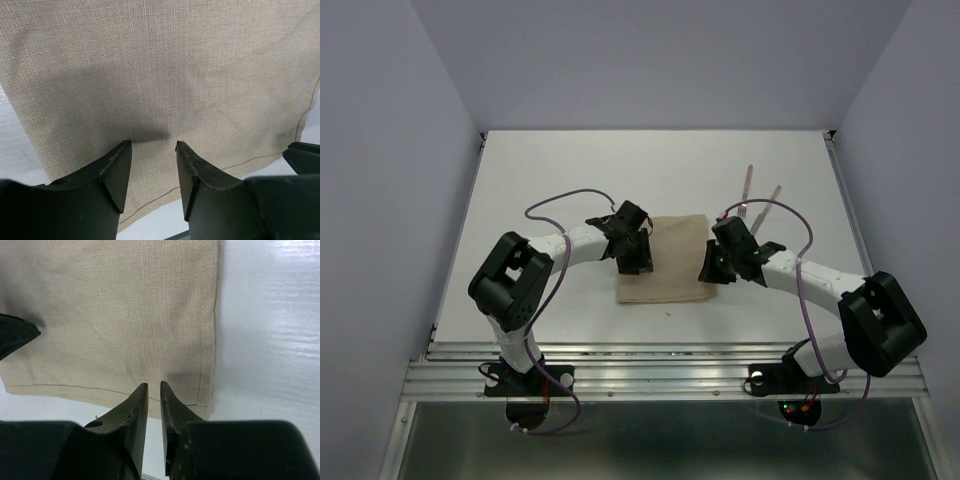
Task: Fold the napkin into a case and place the utensils inside
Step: Smooth out the square-folded napkin at the center of the board, then pick up the top corner of the square-folded napkin from the center of the board.
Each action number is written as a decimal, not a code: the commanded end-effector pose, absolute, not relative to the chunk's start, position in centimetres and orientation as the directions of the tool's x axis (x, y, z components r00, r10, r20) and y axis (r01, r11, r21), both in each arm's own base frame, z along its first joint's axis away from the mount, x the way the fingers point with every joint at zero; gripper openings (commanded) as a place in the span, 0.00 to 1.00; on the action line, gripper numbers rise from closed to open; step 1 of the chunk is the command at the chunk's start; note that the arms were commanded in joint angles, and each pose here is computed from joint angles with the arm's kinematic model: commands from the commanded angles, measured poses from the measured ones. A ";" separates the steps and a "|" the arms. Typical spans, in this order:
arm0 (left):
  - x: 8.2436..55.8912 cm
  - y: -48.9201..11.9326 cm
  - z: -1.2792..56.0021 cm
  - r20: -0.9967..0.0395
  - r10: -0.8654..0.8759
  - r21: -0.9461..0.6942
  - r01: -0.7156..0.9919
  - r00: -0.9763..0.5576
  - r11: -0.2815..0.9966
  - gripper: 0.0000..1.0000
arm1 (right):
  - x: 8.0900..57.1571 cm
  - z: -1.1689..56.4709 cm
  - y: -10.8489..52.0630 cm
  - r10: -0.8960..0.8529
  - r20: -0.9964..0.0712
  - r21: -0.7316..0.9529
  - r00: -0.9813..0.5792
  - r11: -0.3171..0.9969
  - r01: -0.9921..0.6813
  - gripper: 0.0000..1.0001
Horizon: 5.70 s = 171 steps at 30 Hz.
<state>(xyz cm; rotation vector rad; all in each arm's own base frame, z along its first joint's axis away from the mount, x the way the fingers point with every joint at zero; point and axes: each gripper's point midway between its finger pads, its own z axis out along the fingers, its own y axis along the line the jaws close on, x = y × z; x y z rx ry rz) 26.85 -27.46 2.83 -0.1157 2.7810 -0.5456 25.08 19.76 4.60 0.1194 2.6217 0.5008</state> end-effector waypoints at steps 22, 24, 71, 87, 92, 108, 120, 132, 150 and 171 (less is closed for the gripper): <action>20.9 -24.1 1.1 -0.200 -0.104 -0.398 -0.016 -0.974 0.917 0.17 | 23.1 3.0 18.7 0.269 -0.395 0.400 -0.878 0.911 0.099 0.18; 20.9 -24.3 1.6 -0.207 -0.103 -0.408 -0.010 -0.973 0.913 0.17 | 23.7 3.8 18.4 0.269 -0.422 0.380 -0.866 0.920 0.101 0.18; 42.1 -21.4 9.8 -0.581 -0.331 -0.389 -0.103 -0.744 0.915 0.24 | 44.4 8.7 18.2 0.345 -0.622 0.345 -0.703 0.927 0.150 0.18; 42.9 -21.3 6.6 -0.533 -0.301 -0.322 -0.140 -0.791 0.936 0.18 | 42.7 9.6 15.3 0.328 -0.674 0.279 -0.662 0.943 0.183 0.15; 40.8 -21.0 10.5 -0.560 -0.301 -0.361 -0.099 -0.772 0.927 0.20 | 37.4 9.9 13.9 0.314 -0.651 0.286 -0.691 0.945 0.160 0.17; 34.3 -15.5 14.6 -0.632 -0.339 -0.305 -0.178 -0.697 0.936 0.35 | 23.1 4.4 16.3 0.355 -0.367 0.393 -0.860 0.897 0.203 0.31; 33.6 -16.1 12.6 -0.588 -0.333 -0.314 -0.171 -0.737 0.934 0.35 | 23.1 3.4 17.4 0.334 -0.347 0.403 -0.876 0.897 0.182 0.30; 33.5 -16.5 12.1 -0.587 -0.314 -0.306 -0.155 -0.746 0.939 0.35 | 24.0 4.3 16.7 0.349 -0.395 0.380 -0.850 0.904 0.195 0.29; 33.6 -17.0 11.4 -0.582 -0.289 -0.292 -0.136 -0.760 0.947 0.36 | 25.0 5.4 17.4 0.333 -0.419 0.401 -0.845 0.903 0.157 0.25; 33.1 -16.9 10.6 -0.573 -0.278 -0.277 -0.138 -0.771 0.951 0.36 | 25.2 4.7 18.4 0.316 -0.396 0.422 -0.862 0.896 0.135 0.30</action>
